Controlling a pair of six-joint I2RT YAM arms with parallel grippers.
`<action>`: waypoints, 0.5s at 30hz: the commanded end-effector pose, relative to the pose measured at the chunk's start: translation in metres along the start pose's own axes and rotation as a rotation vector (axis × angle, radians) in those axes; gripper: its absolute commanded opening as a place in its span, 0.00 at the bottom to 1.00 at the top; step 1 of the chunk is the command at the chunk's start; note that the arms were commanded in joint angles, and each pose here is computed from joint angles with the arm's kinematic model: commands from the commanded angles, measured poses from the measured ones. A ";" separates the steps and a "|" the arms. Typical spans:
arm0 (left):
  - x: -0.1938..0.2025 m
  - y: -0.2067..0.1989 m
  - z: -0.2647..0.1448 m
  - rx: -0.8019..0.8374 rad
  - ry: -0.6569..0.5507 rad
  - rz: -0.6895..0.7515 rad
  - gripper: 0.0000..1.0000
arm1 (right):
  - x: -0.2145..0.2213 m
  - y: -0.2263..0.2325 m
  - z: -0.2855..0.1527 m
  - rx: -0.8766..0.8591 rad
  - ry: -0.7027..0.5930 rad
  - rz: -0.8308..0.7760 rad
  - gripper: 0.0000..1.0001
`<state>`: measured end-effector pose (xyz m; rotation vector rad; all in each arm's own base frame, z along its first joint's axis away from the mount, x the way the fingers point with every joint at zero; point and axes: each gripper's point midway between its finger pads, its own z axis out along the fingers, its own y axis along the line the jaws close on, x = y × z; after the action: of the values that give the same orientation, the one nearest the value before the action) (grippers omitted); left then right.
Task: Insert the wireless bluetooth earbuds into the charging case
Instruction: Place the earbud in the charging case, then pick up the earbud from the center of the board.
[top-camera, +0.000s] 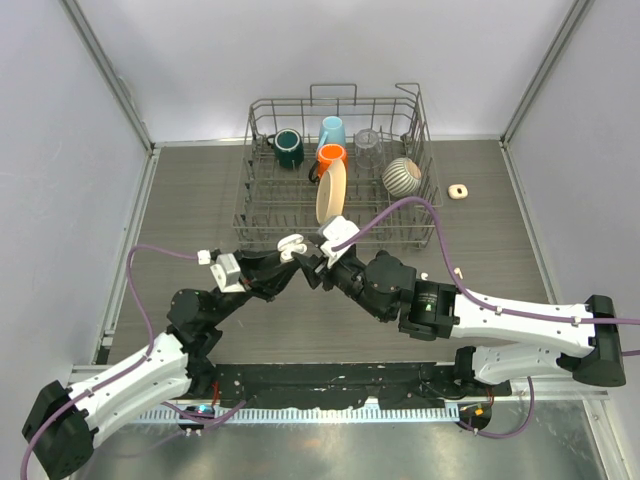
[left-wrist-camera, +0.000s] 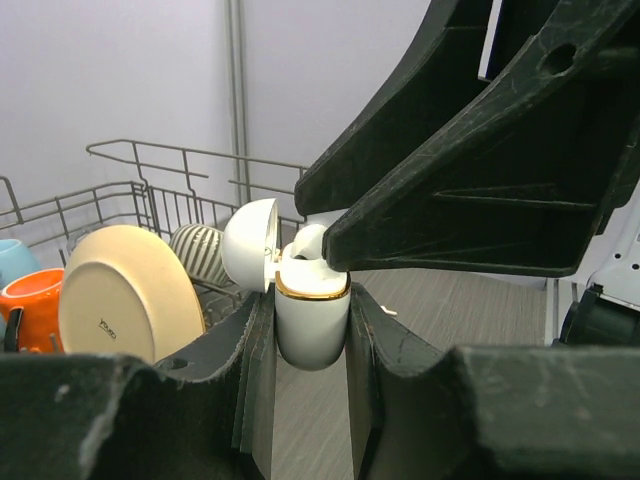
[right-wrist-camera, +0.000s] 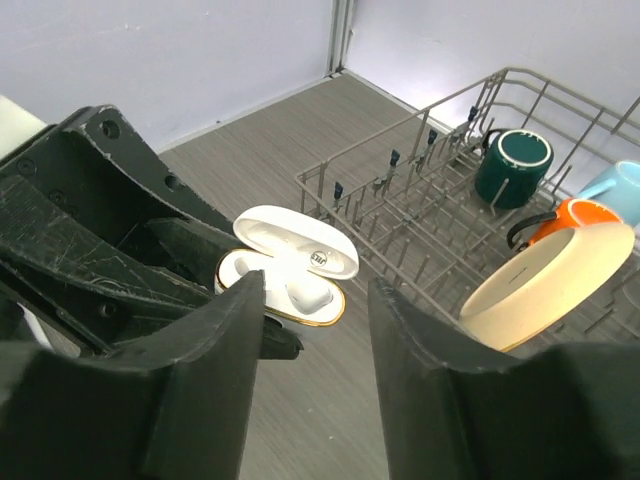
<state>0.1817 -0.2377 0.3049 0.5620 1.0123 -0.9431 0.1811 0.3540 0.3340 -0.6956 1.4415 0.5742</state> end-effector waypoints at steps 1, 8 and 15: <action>-0.041 0.000 0.004 -0.003 -0.146 0.052 0.00 | -0.021 -0.008 -0.005 0.042 -0.050 0.077 0.63; -0.038 0.000 0.001 -0.004 -0.137 0.051 0.00 | -0.060 -0.041 -0.024 0.175 -0.201 0.282 0.84; -0.037 -0.001 0.000 -0.002 -0.135 0.038 0.00 | -0.064 -0.116 -0.063 0.488 -0.226 0.458 0.86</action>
<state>0.1770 -0.2314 0.3199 0.5381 0.9532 -0.9415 0.2013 0.2866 0.3870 -0.2366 1.4431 0.6241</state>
